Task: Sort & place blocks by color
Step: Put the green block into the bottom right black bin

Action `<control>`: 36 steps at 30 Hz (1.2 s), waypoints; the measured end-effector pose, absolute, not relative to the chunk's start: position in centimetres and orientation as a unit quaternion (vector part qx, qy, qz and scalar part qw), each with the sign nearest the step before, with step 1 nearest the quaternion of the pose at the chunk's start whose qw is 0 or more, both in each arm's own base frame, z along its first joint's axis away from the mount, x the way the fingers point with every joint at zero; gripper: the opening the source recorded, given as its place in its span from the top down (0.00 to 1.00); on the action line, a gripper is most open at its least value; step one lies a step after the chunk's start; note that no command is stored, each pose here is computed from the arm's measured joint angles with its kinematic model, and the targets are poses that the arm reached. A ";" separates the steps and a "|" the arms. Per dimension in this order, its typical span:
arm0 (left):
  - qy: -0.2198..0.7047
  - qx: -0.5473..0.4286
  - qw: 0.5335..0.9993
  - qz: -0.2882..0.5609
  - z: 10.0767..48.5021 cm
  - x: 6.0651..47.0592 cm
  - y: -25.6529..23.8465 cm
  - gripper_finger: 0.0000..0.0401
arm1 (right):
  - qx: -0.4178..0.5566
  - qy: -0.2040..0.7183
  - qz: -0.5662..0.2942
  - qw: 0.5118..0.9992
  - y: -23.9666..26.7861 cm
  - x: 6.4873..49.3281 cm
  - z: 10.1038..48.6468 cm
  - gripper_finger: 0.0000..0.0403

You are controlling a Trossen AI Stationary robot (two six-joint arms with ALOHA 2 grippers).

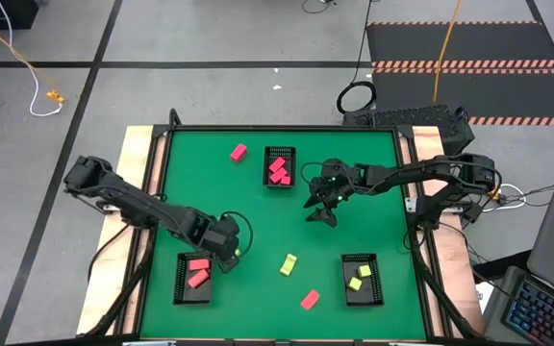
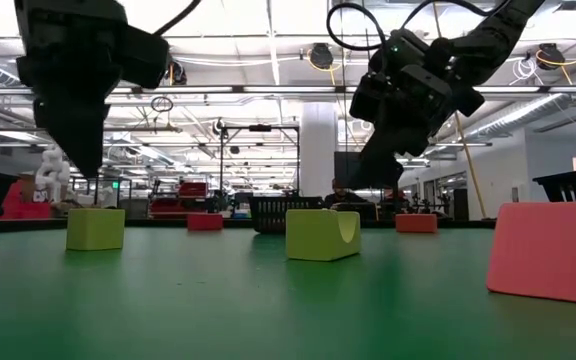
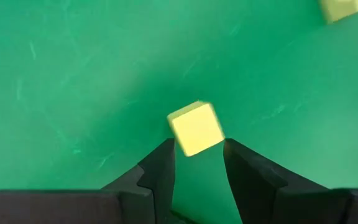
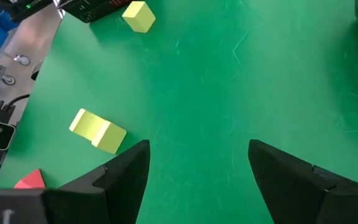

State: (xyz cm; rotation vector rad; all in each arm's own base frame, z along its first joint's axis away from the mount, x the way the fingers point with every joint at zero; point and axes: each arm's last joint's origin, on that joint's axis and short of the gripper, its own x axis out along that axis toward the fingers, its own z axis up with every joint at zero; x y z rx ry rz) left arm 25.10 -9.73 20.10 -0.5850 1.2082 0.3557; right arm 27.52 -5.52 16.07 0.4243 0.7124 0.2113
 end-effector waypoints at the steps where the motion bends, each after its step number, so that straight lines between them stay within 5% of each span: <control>1: 0.561 -0.269 0.765 0.166 19.8 25.2 -9.9 0.66 | 0.206 0.346 0.103 0.910 -5.5 27.5 16.1 0.34; 22: 0.586 -0.309 0.725 0.187 16.2 29.0 -10.1 0.65 | 0.206 0.360 0.103 0.904 -5.5 27.3 15.8 0.34; 36: 0.579 -0.323 0.724 0.191 15.5 29.4 -10.3 0.50 | 0.206 0.360 0.103 0.904 -5.5 27.3 15.8 0.34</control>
